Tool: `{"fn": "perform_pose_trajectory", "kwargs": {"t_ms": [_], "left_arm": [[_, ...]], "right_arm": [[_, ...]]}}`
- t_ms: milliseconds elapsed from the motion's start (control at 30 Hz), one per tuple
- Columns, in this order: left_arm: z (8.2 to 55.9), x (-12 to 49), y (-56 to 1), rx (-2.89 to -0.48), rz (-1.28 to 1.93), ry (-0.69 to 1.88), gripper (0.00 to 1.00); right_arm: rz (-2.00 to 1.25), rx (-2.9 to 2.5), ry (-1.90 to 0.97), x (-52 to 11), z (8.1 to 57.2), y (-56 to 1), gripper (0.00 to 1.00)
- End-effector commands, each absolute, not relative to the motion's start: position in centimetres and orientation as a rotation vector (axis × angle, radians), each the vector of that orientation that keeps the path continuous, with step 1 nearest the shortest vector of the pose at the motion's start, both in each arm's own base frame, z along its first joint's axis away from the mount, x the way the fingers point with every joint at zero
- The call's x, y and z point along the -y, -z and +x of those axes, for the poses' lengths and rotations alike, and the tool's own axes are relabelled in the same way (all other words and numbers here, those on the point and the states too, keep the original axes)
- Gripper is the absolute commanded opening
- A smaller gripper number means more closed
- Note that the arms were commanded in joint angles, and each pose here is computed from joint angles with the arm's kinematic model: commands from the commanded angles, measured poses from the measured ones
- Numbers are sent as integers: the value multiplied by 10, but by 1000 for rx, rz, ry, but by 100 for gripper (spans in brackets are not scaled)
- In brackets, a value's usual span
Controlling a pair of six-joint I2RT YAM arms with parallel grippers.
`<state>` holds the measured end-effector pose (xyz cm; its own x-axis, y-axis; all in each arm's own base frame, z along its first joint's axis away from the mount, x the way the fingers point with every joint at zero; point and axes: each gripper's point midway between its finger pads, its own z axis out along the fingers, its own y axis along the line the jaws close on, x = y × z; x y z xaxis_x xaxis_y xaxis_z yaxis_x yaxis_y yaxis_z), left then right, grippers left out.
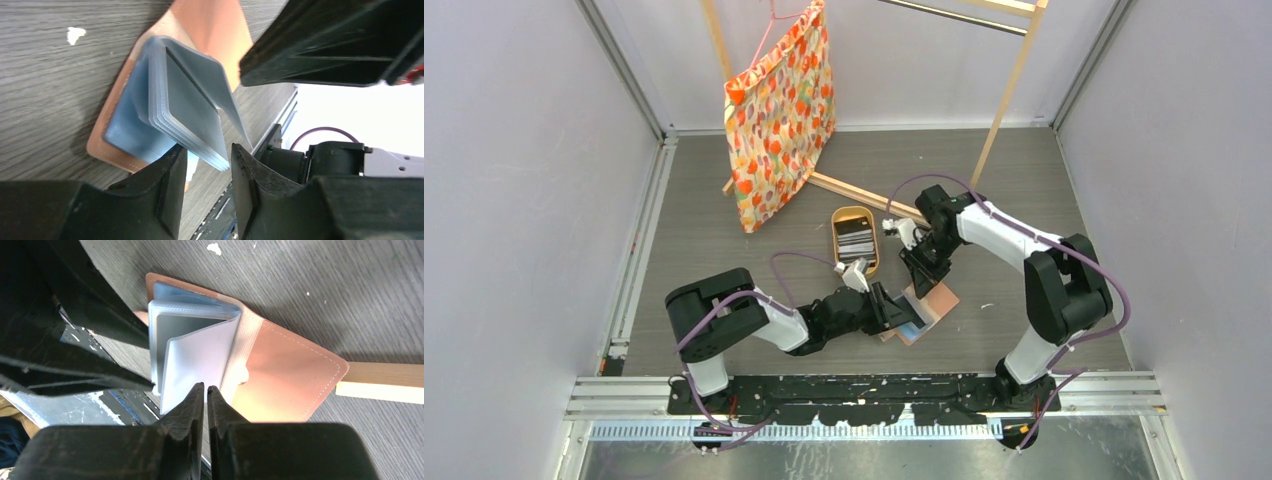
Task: Put the credit cards into the card holder
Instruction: Open the card holder at the center of the board.
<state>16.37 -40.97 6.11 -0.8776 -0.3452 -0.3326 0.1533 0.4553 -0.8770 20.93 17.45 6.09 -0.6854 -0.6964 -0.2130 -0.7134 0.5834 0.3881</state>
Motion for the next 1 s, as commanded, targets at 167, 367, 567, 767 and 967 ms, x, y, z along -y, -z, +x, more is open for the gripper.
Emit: {"fn": "perform_pose_trajectory", "kwargs": {"t_ms": [167, 367, 567, 767, 967], "left_arm": [[187, 417, -82, -2156, -185, 1406, 33], [191, 417, -84, -2154, -180, 1394, 22], [196, 412, -76, -2169, -184, 1373, 7], [198, 404, -73, -2170, -176, 1358, 2], [195, 402, -78, -2169, -125, 1340, 0]], "right_arm": [[-1183, -2652, -753, -179, 220, -89, 18], [-1119, -2669, -666, -164, 231, -87, 19], [-1119, -2700, -434, -136, 243, -71, 18], [-1119, -2698, -393, -126, 245, -73, 20], [-1136, -2672, -457, -123, 239, -82, 27]]}}
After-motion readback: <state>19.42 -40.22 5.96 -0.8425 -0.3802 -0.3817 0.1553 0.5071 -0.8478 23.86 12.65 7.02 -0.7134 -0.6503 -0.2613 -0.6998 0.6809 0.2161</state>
